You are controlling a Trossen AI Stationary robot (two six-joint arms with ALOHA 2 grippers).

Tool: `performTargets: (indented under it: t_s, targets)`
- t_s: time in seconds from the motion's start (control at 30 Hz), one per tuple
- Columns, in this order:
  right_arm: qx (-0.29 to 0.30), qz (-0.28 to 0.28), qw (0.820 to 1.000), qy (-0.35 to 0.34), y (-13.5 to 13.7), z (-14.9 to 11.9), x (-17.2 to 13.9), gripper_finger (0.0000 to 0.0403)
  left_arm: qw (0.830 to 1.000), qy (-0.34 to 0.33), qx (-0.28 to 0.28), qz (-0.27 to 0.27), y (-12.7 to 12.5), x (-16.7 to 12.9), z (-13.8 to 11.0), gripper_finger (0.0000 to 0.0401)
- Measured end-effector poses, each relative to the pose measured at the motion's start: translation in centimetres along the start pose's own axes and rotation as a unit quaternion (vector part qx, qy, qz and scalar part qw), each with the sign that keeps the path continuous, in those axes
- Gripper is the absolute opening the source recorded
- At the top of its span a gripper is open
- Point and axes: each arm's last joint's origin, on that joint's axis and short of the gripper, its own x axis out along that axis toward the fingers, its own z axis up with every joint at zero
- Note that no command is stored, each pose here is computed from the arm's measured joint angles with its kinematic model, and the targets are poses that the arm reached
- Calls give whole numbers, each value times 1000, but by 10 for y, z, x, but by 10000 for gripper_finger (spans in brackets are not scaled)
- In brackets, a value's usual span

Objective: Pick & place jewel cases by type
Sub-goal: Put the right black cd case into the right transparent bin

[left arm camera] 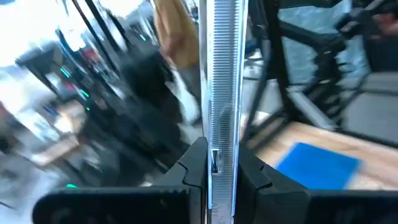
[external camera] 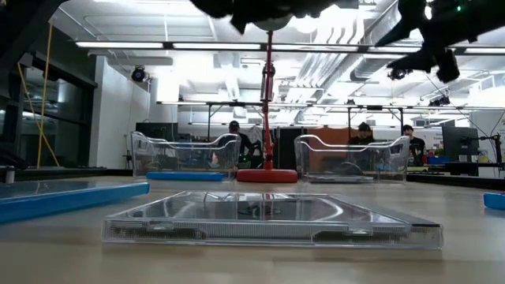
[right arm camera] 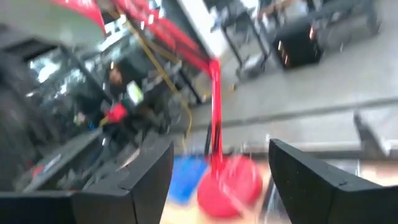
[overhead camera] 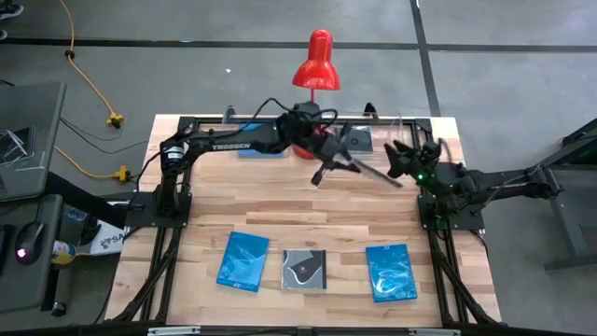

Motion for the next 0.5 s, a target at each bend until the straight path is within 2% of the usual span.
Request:
performTargets:
  t_s: [0.2, 0.33, 0.43, 0.5]
  targets:
    - [17, -2, 996, 91, -10, -15, -1, 247, 991, 8, 113, 65, 17, -4, 31, 33]
    - [22, -8, 990, 142, -15, -23, -3, 247, 977, 55, 146, 145, 23, -4, 36, 33]
    - [25, -11, 985, 170, -17, -27, -3, 247, 958, 112, 159, 210, 24, -4, 34, 33]
    - [22, -12, 983, 183, -17, -30, -3, 247, 938, 164, 172, 252, 23, -3, 33, 33]
